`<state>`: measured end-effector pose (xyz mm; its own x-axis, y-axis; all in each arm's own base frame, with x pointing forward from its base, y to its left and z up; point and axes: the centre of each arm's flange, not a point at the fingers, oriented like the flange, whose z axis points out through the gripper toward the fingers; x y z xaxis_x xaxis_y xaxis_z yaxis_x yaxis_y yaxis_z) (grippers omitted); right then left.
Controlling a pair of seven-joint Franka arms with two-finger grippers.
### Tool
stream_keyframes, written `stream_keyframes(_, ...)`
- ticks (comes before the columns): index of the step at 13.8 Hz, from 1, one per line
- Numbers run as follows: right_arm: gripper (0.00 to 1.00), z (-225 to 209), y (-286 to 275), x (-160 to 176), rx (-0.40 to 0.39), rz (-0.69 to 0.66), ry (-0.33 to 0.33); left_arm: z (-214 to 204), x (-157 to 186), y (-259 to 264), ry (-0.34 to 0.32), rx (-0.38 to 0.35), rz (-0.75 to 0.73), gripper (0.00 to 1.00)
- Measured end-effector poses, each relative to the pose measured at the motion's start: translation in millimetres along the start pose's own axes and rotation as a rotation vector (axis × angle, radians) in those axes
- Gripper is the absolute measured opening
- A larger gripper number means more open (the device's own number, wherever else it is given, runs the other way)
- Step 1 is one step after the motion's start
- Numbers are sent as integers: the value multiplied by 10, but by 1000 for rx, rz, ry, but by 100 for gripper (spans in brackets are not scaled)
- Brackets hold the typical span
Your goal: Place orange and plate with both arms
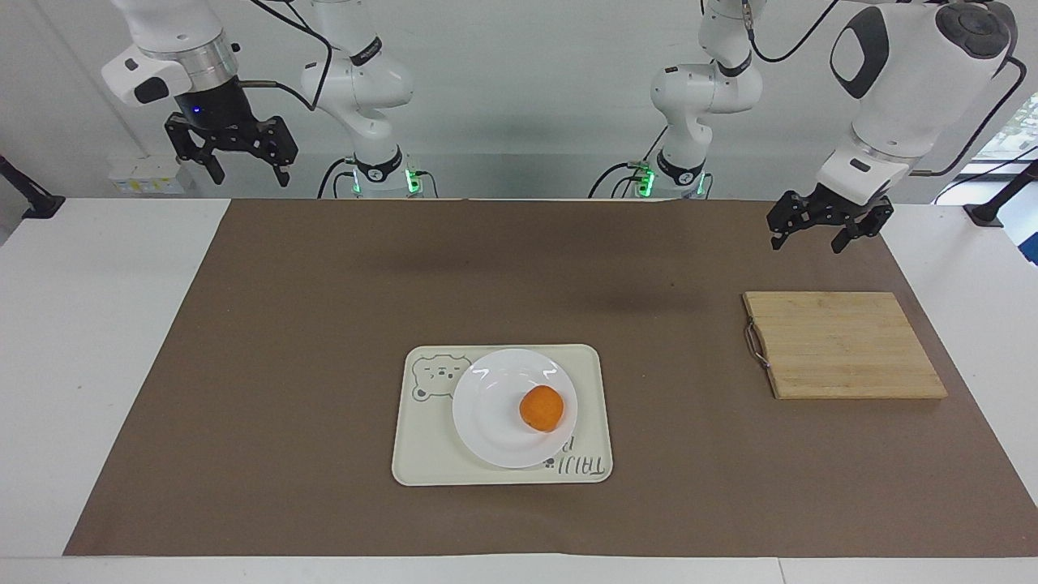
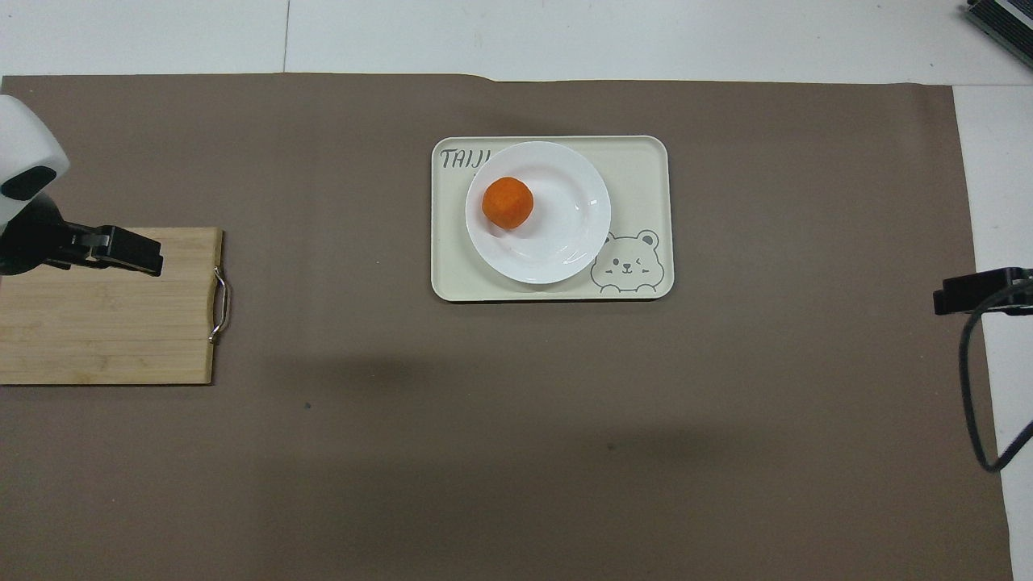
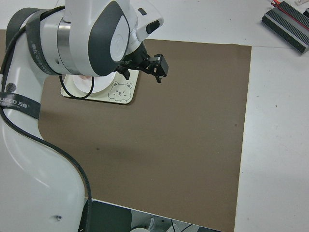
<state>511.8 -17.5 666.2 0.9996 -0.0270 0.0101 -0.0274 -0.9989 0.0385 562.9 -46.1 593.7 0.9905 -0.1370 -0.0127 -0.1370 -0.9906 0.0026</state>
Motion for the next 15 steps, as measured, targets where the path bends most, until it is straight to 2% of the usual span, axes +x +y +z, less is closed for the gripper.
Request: stream_keyframes(15, 100, 14, 9, 6, 0, 48, 0, 0, 0, 0, 0, 0, 0, 100)
